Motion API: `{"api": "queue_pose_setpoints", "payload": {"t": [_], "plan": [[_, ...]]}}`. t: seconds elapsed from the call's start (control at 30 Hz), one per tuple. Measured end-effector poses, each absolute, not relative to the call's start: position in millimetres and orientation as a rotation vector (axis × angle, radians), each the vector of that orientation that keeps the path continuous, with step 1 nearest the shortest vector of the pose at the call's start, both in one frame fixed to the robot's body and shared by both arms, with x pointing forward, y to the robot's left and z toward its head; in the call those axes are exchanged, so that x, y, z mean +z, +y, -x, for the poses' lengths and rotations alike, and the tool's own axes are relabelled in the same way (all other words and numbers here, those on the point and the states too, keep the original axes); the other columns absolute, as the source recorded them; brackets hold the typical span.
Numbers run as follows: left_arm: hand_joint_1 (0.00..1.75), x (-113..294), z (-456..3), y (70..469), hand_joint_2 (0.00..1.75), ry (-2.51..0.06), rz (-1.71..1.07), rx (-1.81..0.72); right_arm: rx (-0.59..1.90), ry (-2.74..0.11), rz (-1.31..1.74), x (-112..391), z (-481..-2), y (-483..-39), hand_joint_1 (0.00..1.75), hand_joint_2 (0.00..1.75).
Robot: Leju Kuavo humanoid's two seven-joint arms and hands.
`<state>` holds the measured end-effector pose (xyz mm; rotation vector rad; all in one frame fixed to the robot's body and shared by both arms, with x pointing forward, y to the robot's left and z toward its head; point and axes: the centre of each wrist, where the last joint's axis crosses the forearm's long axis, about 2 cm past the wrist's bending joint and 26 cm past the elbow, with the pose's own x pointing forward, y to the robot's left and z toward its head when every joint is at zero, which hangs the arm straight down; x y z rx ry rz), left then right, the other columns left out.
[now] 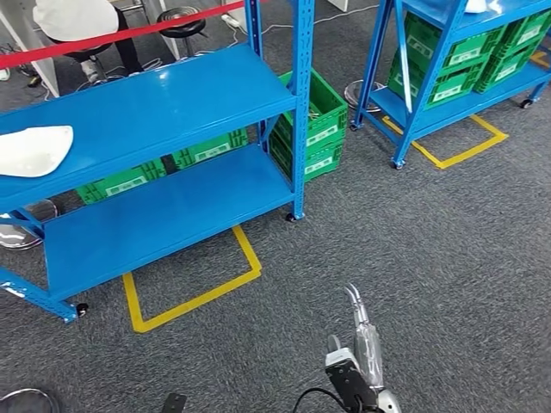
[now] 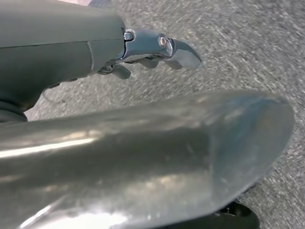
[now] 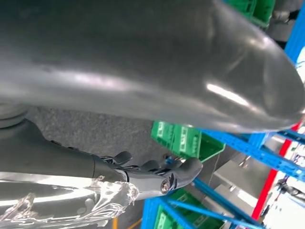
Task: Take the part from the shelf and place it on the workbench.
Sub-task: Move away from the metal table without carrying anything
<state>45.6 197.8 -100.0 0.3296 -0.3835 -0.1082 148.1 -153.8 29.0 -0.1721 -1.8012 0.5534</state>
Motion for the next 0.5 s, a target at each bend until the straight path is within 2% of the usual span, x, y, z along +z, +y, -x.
{"api": "queue_pose_setpoints", "payload": {"t": [0.5], "plan": [[0.00,-99.5,-47.2,196.7,0.00,-0.403,-0.331,-0.129,0.538,-1.815,0.171,33.8,-146.8,-155.6,0.00,0.00]]}}
